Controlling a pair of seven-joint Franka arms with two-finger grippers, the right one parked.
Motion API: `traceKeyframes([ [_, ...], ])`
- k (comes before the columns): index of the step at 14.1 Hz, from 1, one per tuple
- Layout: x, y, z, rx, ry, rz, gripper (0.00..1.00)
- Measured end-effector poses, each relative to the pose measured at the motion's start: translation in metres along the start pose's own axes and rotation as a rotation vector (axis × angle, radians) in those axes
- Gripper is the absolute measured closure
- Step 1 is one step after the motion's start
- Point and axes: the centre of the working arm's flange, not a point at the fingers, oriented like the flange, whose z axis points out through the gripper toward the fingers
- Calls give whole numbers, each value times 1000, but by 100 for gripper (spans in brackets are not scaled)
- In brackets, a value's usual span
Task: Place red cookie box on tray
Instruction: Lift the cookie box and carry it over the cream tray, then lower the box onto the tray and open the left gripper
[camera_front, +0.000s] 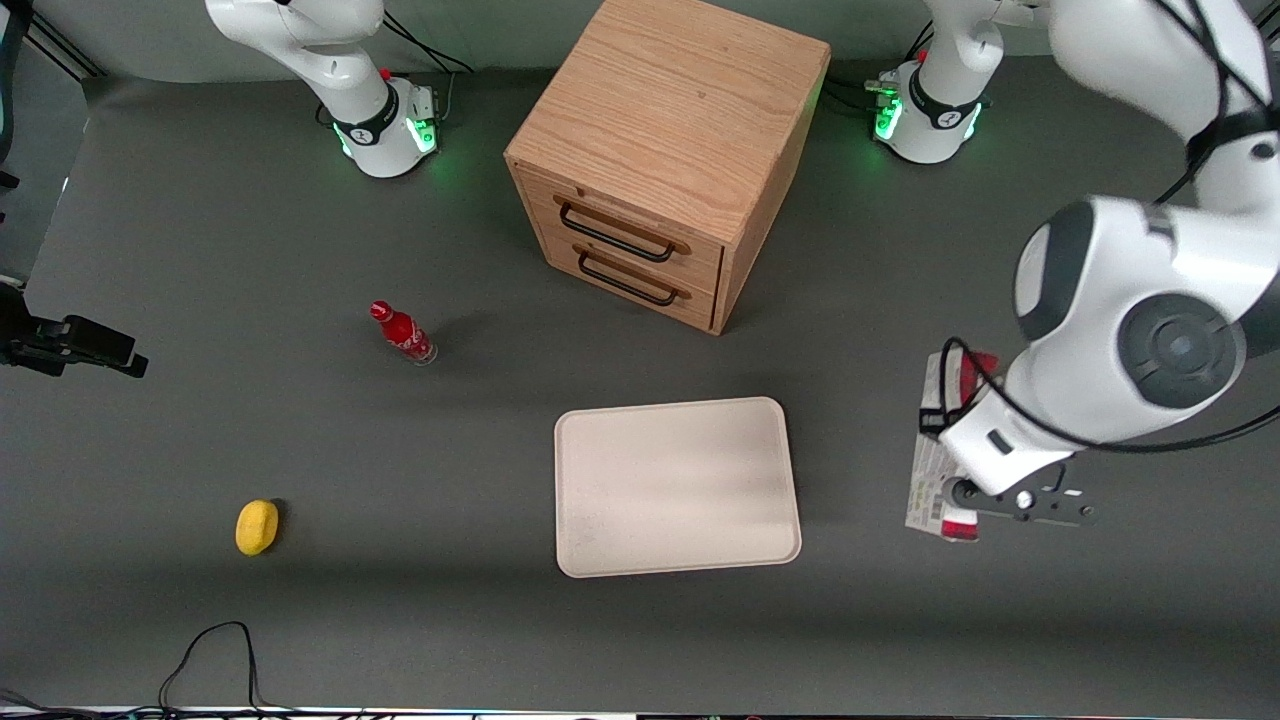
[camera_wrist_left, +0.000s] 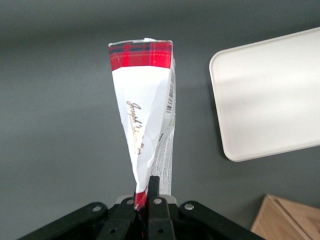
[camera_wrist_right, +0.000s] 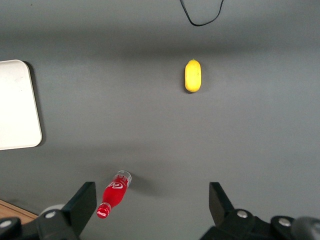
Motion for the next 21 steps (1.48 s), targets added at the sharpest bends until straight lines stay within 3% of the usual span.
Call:
traceKeyframes([
  [3,-7,40,-10,-36,1,-117,97],
  [5,0,76,6,-43,39,-178,97],
  [12,32,163,147,23,195,-279,97],
  [15,23,169,207,45,186,-257,97],
  [21,-1,194,250,19,168,-247,97],
])
